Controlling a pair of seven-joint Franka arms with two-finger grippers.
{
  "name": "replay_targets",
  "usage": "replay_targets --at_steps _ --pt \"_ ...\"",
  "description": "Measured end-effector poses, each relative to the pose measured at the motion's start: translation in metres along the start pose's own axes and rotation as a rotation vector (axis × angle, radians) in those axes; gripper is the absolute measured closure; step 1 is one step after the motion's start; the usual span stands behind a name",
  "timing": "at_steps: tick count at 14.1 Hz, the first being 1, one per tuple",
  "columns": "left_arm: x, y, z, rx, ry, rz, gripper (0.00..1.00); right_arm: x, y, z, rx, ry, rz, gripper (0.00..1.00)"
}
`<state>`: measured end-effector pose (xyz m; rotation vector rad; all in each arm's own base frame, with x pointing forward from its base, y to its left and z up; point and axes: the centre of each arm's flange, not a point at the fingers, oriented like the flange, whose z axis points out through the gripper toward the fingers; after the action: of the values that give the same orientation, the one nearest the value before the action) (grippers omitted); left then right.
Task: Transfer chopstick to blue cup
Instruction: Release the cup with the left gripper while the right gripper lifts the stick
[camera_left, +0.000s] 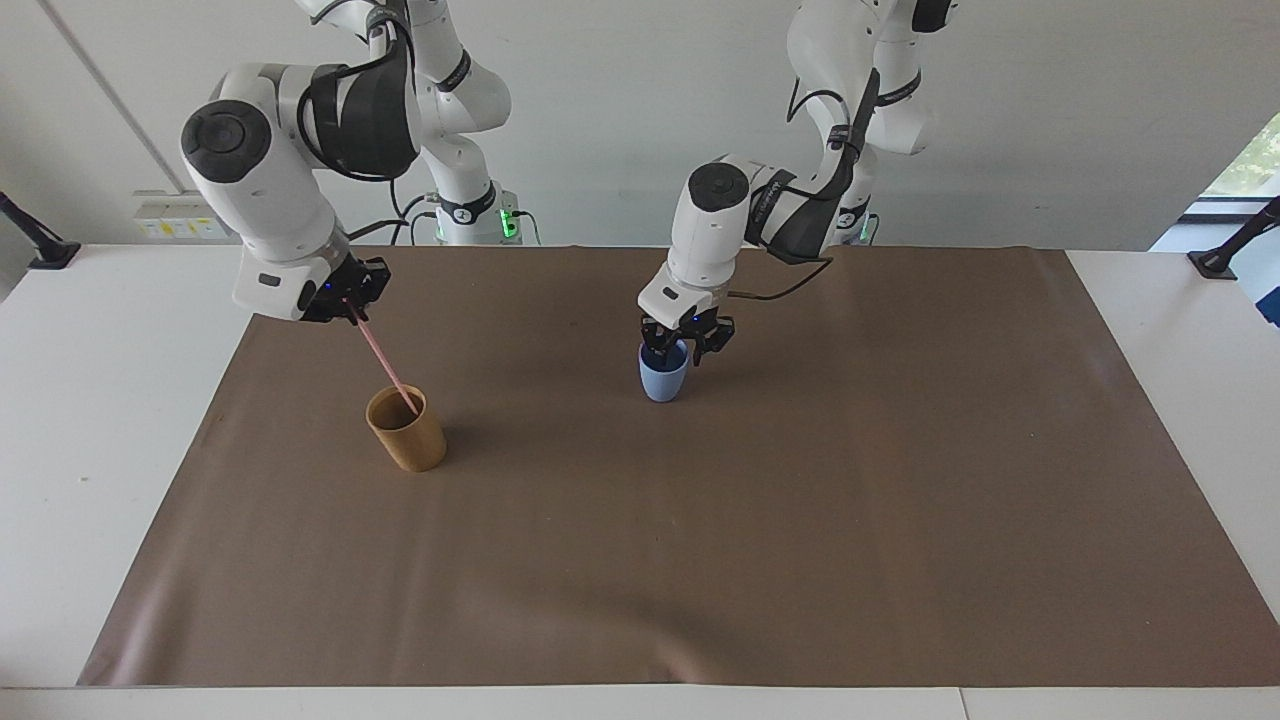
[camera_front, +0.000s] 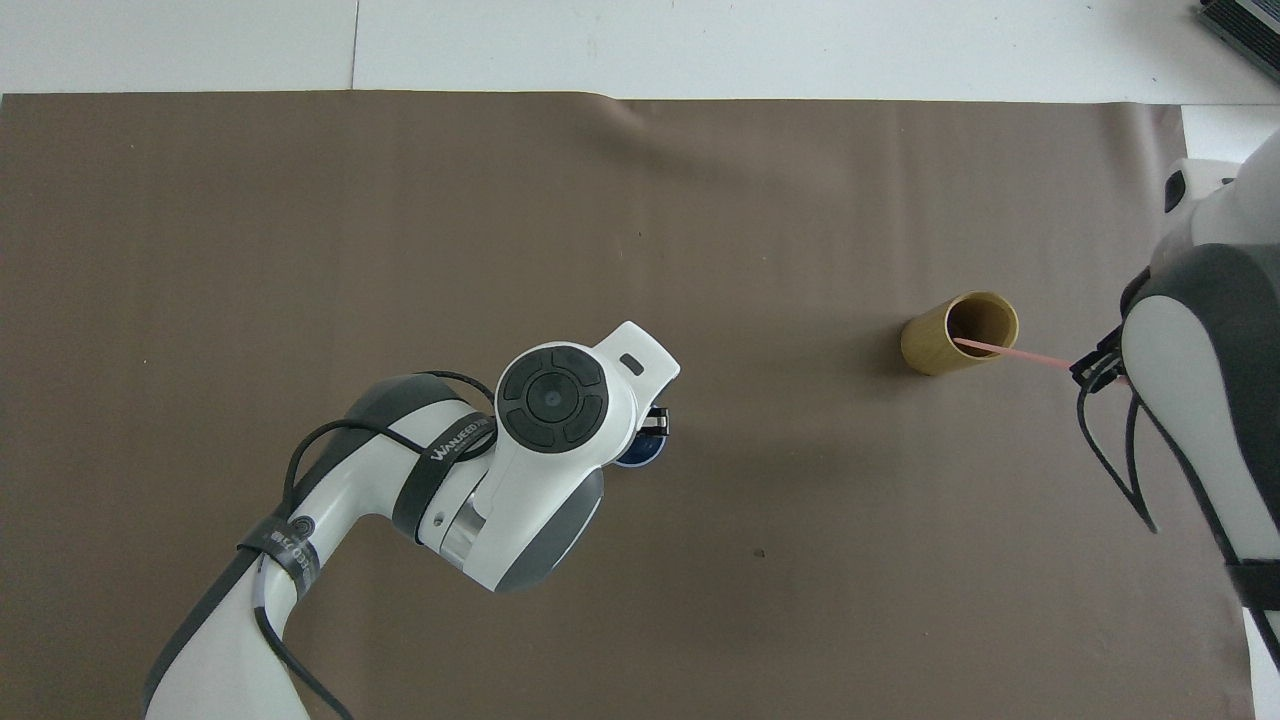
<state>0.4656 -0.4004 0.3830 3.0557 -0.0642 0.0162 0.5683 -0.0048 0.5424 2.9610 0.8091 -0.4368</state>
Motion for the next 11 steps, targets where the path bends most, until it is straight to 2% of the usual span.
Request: replay_targets --at_steps 3,6,11 --pt "0.011 -0.008 -0.035 -0.032 0.049 -0.022 0.03 -0.032 -0.002 -0.034 -0.049 -0.027 0.023 0.91" --pt "0.03 -0.061 -0.102 -0.055 0.096 -0.011 0.0 -0.05 -0.006 -0.049 -0.081 -0.037 0.032 0.91" --pt "0.041 -0.202 -0.2 -0.018 0.044 0.075 0.0 -0.035 -0.038 -0.05 -0.088 -0.062 0.026 0.91"
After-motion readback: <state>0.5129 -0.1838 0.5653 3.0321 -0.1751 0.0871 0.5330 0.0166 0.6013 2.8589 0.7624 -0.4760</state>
